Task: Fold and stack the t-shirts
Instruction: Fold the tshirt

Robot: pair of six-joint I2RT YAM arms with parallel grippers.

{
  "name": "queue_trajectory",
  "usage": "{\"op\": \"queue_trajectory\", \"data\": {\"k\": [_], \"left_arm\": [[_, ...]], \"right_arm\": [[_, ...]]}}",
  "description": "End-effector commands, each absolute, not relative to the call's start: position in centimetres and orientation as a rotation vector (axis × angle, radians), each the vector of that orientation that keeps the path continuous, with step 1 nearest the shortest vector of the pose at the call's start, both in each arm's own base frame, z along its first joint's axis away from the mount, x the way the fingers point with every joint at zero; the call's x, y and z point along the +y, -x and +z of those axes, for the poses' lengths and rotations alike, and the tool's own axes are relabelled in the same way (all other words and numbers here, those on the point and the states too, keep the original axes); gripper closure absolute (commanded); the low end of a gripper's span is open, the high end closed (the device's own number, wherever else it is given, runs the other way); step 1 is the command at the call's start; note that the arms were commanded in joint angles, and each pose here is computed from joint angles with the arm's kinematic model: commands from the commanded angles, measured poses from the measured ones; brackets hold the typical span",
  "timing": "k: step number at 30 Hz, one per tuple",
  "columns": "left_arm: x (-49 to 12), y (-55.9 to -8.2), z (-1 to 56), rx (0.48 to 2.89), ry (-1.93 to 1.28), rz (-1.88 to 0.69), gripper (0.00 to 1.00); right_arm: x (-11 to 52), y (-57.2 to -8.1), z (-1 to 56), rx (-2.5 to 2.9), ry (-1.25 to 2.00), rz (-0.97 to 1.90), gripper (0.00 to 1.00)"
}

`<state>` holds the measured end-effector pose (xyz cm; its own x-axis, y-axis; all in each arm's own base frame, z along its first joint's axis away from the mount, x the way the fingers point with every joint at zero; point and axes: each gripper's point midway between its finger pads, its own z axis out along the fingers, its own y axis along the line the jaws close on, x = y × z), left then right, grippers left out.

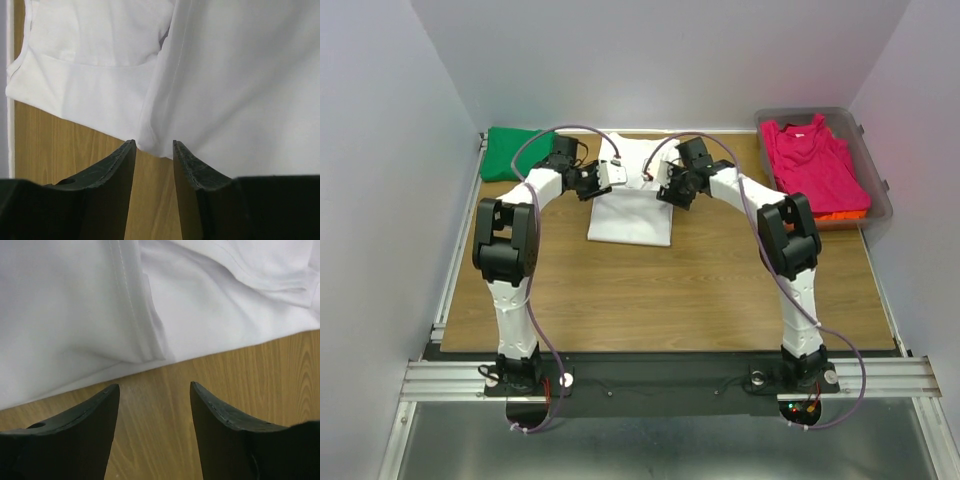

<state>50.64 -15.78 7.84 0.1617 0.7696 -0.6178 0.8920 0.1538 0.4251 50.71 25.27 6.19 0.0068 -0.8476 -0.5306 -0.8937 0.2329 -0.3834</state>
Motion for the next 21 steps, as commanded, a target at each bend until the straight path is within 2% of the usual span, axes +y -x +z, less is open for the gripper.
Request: {"op": "queue_trajectory", "data": {"k": [1, 2, 3, 4, 6, 10, 17, 21], "left_arm": [[-15.2, -48.8, 14.2, 1.595, -1.509, -0.181, 0.52], [-15.0, -47.8, 15.8, 1.572, -1.497, -0.171, 0.52], [-15.1, -46.7, 15.8, 1.56, -1.511, -0.192, 0.52], [-15.0, -44.6, 13.8, 1.593, -1.532, -0.24, 0.52], [-15.2, -42.3, 14.4, 1.548, -1.556, -0.253, 0.52], [-15.0, -37.8, 10.2, 1.572, -1.652, -0.291, 0.52], [-15.2, -35.7, 6.9, 1.517, -1.778, -0.234, 0.51], [-15.1, -36.3, 5.9, 1.508, -1.803, -0.177, 0.51]], "right_arm": [[24.8, -49.2, 12.9, 1.806, 1.455, 0.116, 0.36], [24.8, -47.9, 15.0, 1.783, 1.435, 0.148, 0.37], [25.0, -46.5, 14.8, 1.798, 1.454, 0.187, 0.41], [25.6, -44.1, 13.4, 1.823, 1.491, 0.241, 0.44], [26.3, -41.5, 13.4, 1.826, 1.522, 0.293, 0.51], [28.8, -36.9, 10.6, 1.818, 1.65, 0.353, 0.58], [30.4, -36.4, 6.5, 1.856, 1.705, 0.353, 0.59], [30.6, -36.5, 5.3, 1.855, 1.721, 0.344, 0.59]]}}
